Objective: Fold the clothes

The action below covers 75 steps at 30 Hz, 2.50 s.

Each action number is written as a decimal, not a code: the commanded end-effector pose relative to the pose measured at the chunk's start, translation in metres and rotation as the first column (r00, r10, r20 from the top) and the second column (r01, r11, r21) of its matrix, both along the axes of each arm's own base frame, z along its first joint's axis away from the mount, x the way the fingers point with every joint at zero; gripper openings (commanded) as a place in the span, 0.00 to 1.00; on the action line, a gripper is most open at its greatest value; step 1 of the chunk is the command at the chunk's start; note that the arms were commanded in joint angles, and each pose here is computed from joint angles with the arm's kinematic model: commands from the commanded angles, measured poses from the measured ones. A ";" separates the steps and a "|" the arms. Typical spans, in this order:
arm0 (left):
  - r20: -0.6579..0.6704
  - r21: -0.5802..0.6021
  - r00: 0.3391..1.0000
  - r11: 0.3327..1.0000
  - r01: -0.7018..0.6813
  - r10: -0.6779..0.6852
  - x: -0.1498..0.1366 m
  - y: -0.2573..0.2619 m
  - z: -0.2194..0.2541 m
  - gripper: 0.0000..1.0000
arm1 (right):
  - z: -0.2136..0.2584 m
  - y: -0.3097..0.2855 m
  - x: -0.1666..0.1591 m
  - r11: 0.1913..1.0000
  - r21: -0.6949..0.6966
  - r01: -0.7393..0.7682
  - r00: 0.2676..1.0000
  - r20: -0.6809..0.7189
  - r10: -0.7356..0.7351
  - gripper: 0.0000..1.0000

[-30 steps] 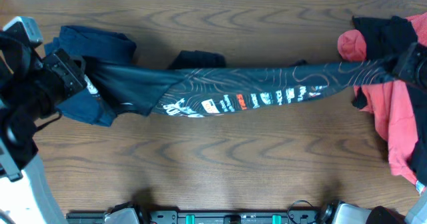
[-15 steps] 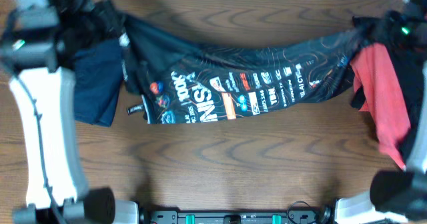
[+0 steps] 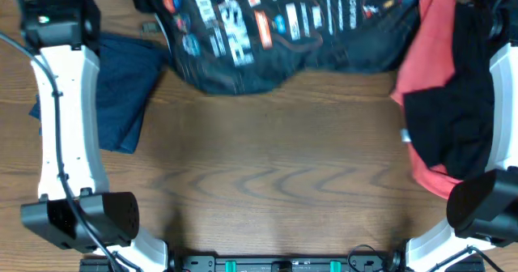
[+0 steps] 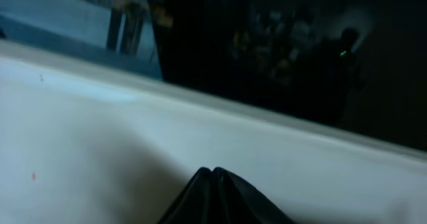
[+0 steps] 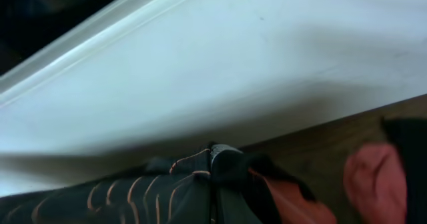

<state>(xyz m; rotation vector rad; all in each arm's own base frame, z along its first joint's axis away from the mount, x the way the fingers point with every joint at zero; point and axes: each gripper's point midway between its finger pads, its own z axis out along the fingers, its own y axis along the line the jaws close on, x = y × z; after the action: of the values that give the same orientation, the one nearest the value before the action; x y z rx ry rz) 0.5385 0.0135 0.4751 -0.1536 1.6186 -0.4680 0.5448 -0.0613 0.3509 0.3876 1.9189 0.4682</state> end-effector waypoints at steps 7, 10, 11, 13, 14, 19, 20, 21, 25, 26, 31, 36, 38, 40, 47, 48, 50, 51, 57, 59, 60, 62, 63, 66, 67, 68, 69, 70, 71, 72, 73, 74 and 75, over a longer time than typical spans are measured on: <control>-0.566 -0.098 0.813 0.990 0.103 -0.141 -0.082 -0.023 -0.111 0.06 | -0.076 0.013 -0.076 0.966 -0.145 -0.216 0.900 -0.413 0.139 0.01; -0.787 -0.137 0.590 0.984 0.113 -0.178 -0.135 -0.031 -0.170 0.06 | -0.113 0.015 -0.115 0.954 -0.120 -0.274 0.791 -0.593 0.153 0.01; -0.840 -0.155 0.510 0.982 0.105 -0.187 -0.153 -0.033 -0.185 0.06 | -0.125 0.015 -0.130 0.953 -0.110 -0.281 0.743 -0.654 0.144 0.01; -0.905 -0.172 0.379 0.981 0.085 -0.191 -0.180 -0.035 -0.208 0.06 | -0.146 0.008 -0.163 0.957 -0.105 -0.271 0.631 -0.770 0.094 0.01; -0.930 -0.179 0.310 0.980 0.083 -0.196 -0.194 -0.036 -0.220 0.06 | -0.155 0.006 -0.178 0.957 -0.104 -0.271 0.576 -0.814 0.075 0.01; -0.988 -0.144 0.047 0.987 0.068 -0.148 -0.243 -0.029 -0.271 0.06 | -0.193 0.001 -0.233 0.956 -0.070 -0.285 0.352 -0.935 0.036 0.01; -0.992 -0.129 -0.010 0.990 0.062 -0.129 -0.254 -0.026 -0.283 0.06 | -0.202 -0.001 -0.242 0.955 -0.067 -0.288 0.310 -0.950 0.026 0.01; -0.992 -0.115 -0.056 0.992 0.060 -0.111 -0.263 -0.024 -0.292 0.06 | -0.209 -0.001 -0.250 0.955 -0.059 -0.291 0.277 -0.960 0.025 0.01; -0.975 -0.093 -0.206 0.994 0.056 -0.080 -0.294 -0.019 -0.325 0.06 | -0.237 0.006 -0.280 0.960 0.001 -0.279 0.157 -0.987 0.046 0.05; -0.971 -0.092 -0.227 0.994 0.056 -0.078 -0.300 -0.019 -0.332 0.06 | -0.243 0.007 -0.285 0.961 0.009 -0.276 0.140 -0.989 0.049 0.07; -0.970 -0.037 -0.243 0.997 0.065 -0.020 -0.303 -0.010 -0.349 0.06 | -0.257 0.005 -0.282 0.974 -0.014 -0.225 0.155 -0.988 0.021 0.27; -0.974 -0.010 -0.227 0.998 0.054 0.003 -0.299 -0.005 -0.350 0.06 | -0.248 -0.011 -0.233 0.993 -0.078 -0.093 0.344 -0.938 -0.041 0.31; -0.976 0.003 -0.217 1.000 0.030 0.009 -0.296 -0.004 -0.352 0.05 | -0.239 -0.014 -0.207 0.996 -0.064 -0.062 0.447 -0.894 -0.030 0.29; -0.979 0.007 -0.205 1.000 0.024 0.011 -0.292 -0.003 -0.353 0.06 | -0.234 -0.018 -0.179 0.996 -0.053 -0.073 0.556 -0.831 -0.003 0.06; -0.984 0.009 -0.175 1.000 0.018 0.012 -0.285 -0.003 -0.354 0.06 | -0.243 -0.003 -0.137 0.957 -0.023 -0.290 0.670 -0.719 0.186 0.01; -0.985 0.010 -0.172 1.000 0.017 0.012 -0.284 -0.003 -0.355 0.06 | -0.248 0.003 -0.135 0.948 0.000 -0.320 0.664 -0.713 0.224 0.01; -0.985 0.010 -0.171 1.000 0.014 0.012 -0.284 -0.003 -0.355 0.06 | -0.261 0.008 -0.134 0.940 0.030 -0.341 0.642 -0.722 0.256 0.01; -0.986 0.010 -0.169 1.000 0.014 0.012 -0.283 -0.003 -0.355 0.06 | -0.271 0.007 -0.134 0.940 0.034 -0.339 0.628 -0.736 0.253 0.01; -0.988 0.010 -0.153 1.000 0.013 0.012 -0.279 -0.003 -0.356 0.06 | -0.332 -0.031 -0.143 0.975 -0.053 -0.214 0.513 -0.856 0.066 0.01; -0.989 0.011 -0.150 1.000 0.013 0.013 -0.279 -0.003 -0.356 0.06 | -0.349 -0.040 -0.144 0.976 -0.070 -0.206 0.489 -0.871 0.041 0.01; -0.989 0.012 -0.146 1.000 0.013 0.013 -0.278 -0.003 -0.356 0.06 | -0.357 -0.046 -0.146 0.976 -0.082 -0.200 0.476 -0.879 0.023 0.01; -0.990 0.012 -0.142 1.000 0.013 0.014 -0.277 -0.002 -0.356 0.06 | -0.375 -0.068 -0.155 0.980 -0.142 -0.136 0.423 -0.903 -0.072 0.01; -0.990 0.013 -0.139 1.000 0.013 0.014 -0.276 -0.002 -0.356 0.06 | -0.380 -0.083 -0.162 0.978 -0.191 -0.080 0.387 -0.911 -0.146 0.01; -0.990 0.013 -0.139 1.000 0.013 0.014 -0.276 -0.002 -0.356 0.06 | -0.380 -0.137 -0.191 0.922 -0.370 0.116 0.256 -0.886 -0.388 0.01; -0.990 0.013 -0.139 1.000 0.014 0.015 -0.276 -0.002 -0.356 0.06 | -0.376 -0.154 -0.200 0.896 -0.406 0.178 0.221 -0.871 -0.439 0.01; -0.990 0.013 -0.139 1.000 0.014 0.015 -0.276 -0.002 -0.356 0.06 | -0.373 -0.166 -0.206 0.881 -0.416 0.226 0.201 -0.865 -0.460 0.01; -0.990 0.013 -0.139 1.000 0.014 0.015 -0.276 -0.002 -0.356 0.06 | -0.368 -0.181 -0.212 0.866 -0.416 0.278 0.187 -0.861 -0.473 0.01; -0.990 0.013 -0.139 1.000 0.014 0.015 -0.276 -0.002 -0.356 0.06 | -0.364 -0.192 -0.218 0.850 -0.411 0.330 0.173 -0.859 -0.482 0.01; -0.990 0.013 -0.139 1.000 0.014 0.015 -0.276 -0.002 -0.356 0.06 | -0.359 -0.205 -0.222 0.836 -0.391 0.385 0.173 -0.859 -0.482 0.01; -0.990 0.013 -0.139 1.000 0.014 0.015 -0.276 -0.002 -0.356 0.06 | -0.356 -0.214 -0.225 0.829 -0.364 0.425 0.184 -0.862 -0.473 0.01; -0.990 0.013 -0.139 1.000 0.014 0.015 -0.276 -0.002 -0.356 0.06 | -0.352 -0.222 -0.225 0.826 -0.322 0.463 0.208 -0.866 -0.455 0.01; -0.990 0.013 -0.139 1.000 0.014 0.015 -0.276 -0.002 -0.356 0.07 | -0.347 -0.227 -0.223 0.831 -0.265 0.490 0.249 -0.871 -0.424 0.01; -0.990 0.013 -0.140 1.000 0.014 0.015 -0.276 -0.002 -0.356 0.06 | -0.341 -0.231 -0.220 0.836 -0.200 0.510 0.298 -0.871 -0.390 0.01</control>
<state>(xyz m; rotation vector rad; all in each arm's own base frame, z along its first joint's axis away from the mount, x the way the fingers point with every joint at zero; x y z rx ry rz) 0.2632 0.0084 0.1183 -0.6469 3.2777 -0.2831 0.3381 -0.2627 0.0066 1.3271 2.7464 -0.1484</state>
